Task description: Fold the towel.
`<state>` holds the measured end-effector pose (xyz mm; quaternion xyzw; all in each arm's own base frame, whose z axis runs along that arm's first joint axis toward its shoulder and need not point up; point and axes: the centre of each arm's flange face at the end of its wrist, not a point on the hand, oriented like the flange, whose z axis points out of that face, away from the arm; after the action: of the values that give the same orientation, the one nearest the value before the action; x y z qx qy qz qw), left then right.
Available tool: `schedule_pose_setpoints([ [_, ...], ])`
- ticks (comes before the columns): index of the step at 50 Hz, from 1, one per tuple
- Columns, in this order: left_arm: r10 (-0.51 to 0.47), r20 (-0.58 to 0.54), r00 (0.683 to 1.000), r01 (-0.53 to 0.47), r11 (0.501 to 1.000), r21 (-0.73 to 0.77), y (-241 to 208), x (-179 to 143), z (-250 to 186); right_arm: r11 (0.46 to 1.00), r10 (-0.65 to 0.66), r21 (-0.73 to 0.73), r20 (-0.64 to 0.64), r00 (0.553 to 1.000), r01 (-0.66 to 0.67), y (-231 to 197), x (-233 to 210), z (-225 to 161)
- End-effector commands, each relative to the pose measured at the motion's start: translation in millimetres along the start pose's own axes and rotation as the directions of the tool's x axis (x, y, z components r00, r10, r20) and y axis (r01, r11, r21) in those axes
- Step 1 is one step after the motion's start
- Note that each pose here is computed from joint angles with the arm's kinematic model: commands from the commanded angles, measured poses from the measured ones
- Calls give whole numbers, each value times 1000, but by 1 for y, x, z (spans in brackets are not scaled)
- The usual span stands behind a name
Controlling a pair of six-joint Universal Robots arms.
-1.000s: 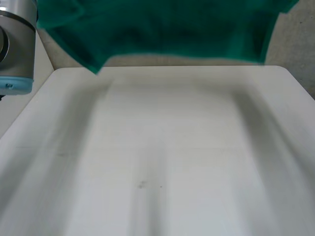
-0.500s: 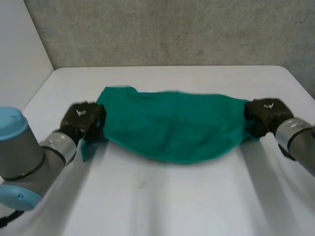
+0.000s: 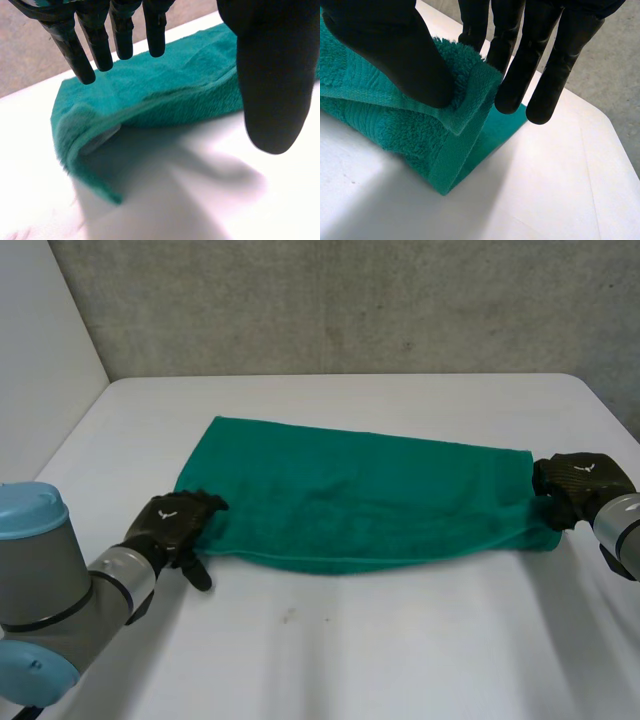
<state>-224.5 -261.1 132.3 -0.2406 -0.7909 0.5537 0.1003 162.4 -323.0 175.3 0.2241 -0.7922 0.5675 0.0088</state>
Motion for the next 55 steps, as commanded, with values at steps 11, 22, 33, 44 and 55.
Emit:
schedule_pose_setpoints([
  [11, -28, 234, 972, 23, 999, 25, 8, -49, 20, 1000, 3, -7, 3, 1000, -3, 3, 0, 1],
  [22, -51, 242, 969, 30, 996, 90, 0, -54, 26, 1000, -11, -6, 15, 1000, 11, 2, -4, -2],
  [33, 172, 299, 939, -179, 984, -4, -36, -53, -58, 939, -302, -144, 95, 948, 314, 2, -5, -31],
  [44, 334, 149, 931, -318, 940, -119, -36, -22, -119, 800, -463, -286, 263, 846, 527, 15, -13, -73],
  [55, 367, 150, 918, -376, 926, 41, -47, -27, -51, 896, -391, -192, 89, 916, 401, 3, -1, -31],
])
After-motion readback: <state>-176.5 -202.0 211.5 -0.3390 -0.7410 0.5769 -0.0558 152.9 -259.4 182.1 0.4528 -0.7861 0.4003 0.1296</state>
